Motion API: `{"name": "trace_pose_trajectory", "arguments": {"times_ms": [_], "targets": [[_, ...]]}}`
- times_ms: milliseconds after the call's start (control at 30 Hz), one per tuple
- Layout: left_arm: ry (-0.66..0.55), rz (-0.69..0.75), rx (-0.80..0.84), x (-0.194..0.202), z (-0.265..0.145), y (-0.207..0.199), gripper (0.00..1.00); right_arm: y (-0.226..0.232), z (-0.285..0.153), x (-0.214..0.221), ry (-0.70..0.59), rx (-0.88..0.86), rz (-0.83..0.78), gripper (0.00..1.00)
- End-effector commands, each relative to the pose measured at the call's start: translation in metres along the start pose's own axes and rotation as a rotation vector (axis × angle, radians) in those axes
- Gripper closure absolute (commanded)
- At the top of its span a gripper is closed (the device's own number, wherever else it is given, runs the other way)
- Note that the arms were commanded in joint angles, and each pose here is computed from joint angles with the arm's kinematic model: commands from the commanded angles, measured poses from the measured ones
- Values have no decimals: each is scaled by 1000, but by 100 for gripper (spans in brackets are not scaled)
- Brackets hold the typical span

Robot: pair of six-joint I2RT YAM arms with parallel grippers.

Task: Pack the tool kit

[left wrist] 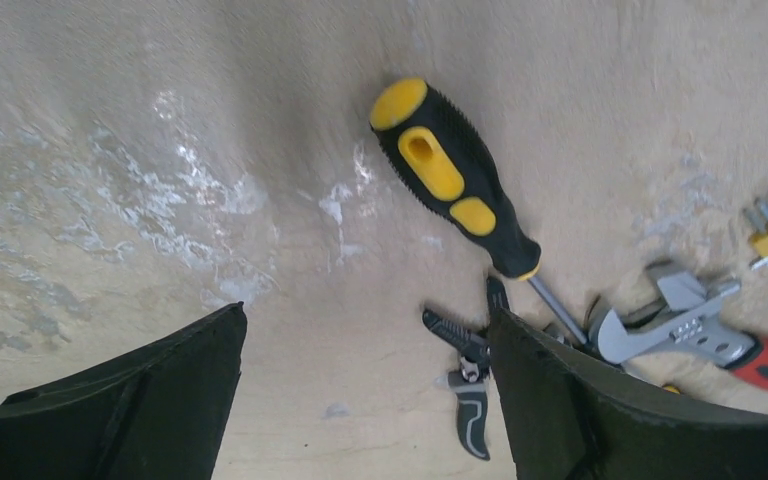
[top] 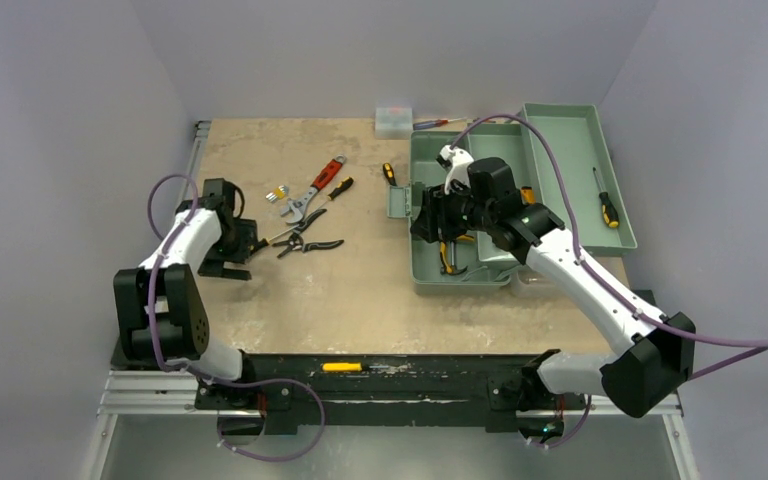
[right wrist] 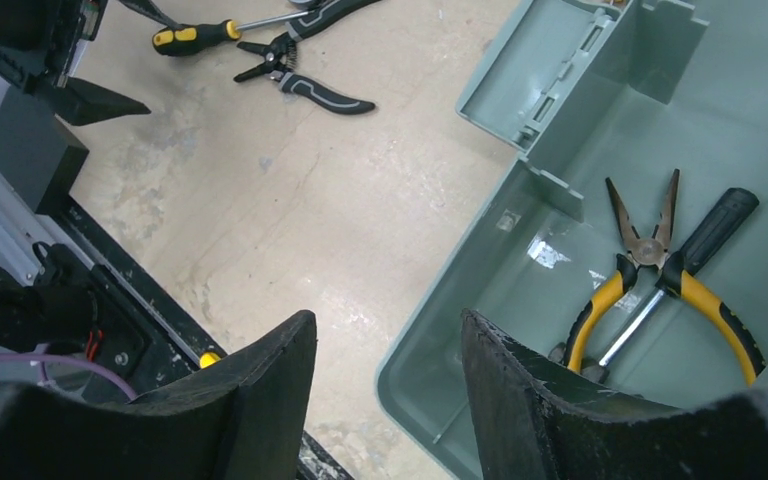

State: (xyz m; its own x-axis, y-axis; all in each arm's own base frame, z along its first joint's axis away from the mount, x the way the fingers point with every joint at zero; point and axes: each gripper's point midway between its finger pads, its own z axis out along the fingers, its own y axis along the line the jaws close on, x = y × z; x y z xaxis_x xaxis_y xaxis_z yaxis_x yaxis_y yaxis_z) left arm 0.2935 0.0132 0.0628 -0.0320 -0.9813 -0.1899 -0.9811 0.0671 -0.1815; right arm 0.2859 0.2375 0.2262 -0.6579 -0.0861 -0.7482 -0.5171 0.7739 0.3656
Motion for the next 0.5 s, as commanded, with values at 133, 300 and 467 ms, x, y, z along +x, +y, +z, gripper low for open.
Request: {"name": "trace_pose_trajectory", "arguments": {"times_ms": [133,300,467], "targets": [[-31,-146,-39,-32,18,-10,13,18,0,3,21,-108,-23,48],[-28,-164,-63,-41,29,-17,14,20,1,6,27,-121,-21,48],[-44,-180,-69,-53,37,-23,14,21,-1,6,26,-126,-21,48]]}}
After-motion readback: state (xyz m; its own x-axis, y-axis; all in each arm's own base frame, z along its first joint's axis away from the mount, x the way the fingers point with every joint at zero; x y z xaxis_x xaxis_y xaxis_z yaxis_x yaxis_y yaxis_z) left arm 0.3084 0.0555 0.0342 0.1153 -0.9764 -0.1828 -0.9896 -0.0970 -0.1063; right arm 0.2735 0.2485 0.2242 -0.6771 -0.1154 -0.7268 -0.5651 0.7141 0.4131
